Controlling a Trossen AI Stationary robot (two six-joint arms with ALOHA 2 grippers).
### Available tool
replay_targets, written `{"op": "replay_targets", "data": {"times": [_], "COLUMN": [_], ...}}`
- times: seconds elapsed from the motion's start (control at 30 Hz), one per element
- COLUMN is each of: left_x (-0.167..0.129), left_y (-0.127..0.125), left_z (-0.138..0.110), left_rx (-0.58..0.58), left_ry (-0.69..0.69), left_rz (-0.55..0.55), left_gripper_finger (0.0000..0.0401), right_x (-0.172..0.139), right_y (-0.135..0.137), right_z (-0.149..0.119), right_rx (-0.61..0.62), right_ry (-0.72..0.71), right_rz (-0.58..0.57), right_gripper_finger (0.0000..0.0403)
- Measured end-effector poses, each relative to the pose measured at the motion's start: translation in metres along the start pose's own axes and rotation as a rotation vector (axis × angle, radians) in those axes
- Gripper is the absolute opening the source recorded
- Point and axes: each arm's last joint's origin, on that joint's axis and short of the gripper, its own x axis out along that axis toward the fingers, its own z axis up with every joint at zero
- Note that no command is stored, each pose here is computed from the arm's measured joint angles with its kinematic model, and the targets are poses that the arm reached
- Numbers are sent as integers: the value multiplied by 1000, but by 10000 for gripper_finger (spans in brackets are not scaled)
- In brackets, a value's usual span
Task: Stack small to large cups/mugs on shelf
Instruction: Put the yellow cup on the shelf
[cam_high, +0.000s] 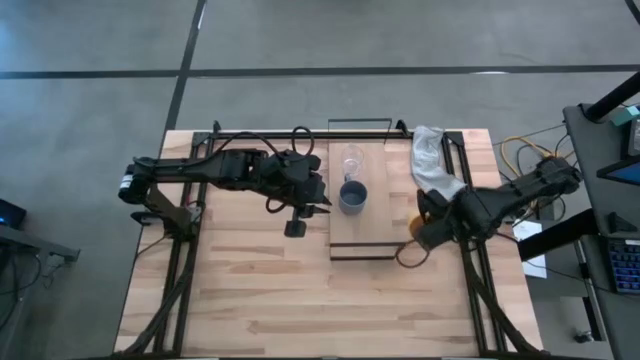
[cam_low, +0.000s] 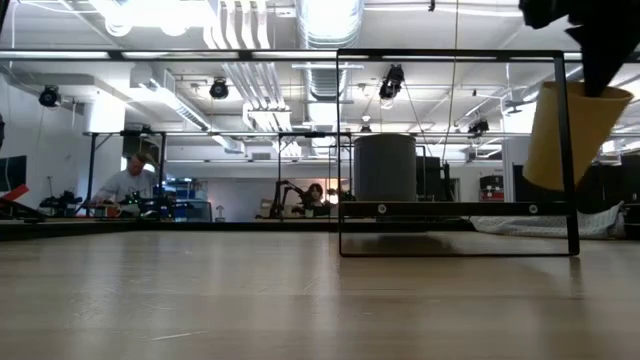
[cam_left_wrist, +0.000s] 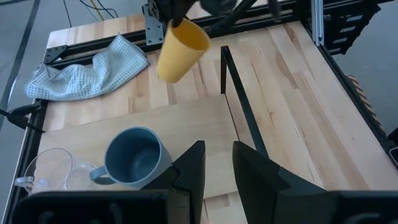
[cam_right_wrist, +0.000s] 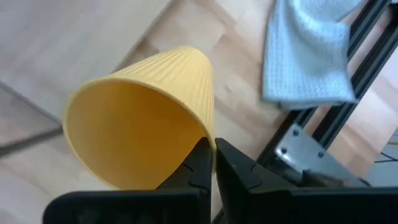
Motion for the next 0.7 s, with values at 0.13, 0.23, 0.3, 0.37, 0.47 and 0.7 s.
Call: {"op": "replay_targets", "data": {"times": [0.13,0.23,0.3,0.37,0.47,0.7], "left_x": [0,0,0,0,0,-1], "left_y": [0,0,1,2,4,5], "left_z": [0,0,0,-1,-2,-5], "left_rx": [0,0,-1,-1,-2,-39], "left_ry": [0,1,5,14,35,73], "left_rz": [0,3,28,74,133,181], "left_gripper_finger": [68,68,68,68,68,68], "right_x": [0,-6,-12,-19,-28,-43], "right_y": [-6,-5,-3,-1,2,10], "right_z": [12,23,33,43,55,85], "right_rx": [7,-4,-23,-57,-138,-219], "right_ry": [-18,-52,-92,-136,-154,-138], "right_rz": [28,105,173,228,245,292], "right_gripper_finger": [9,9,9,9,9,9]}}
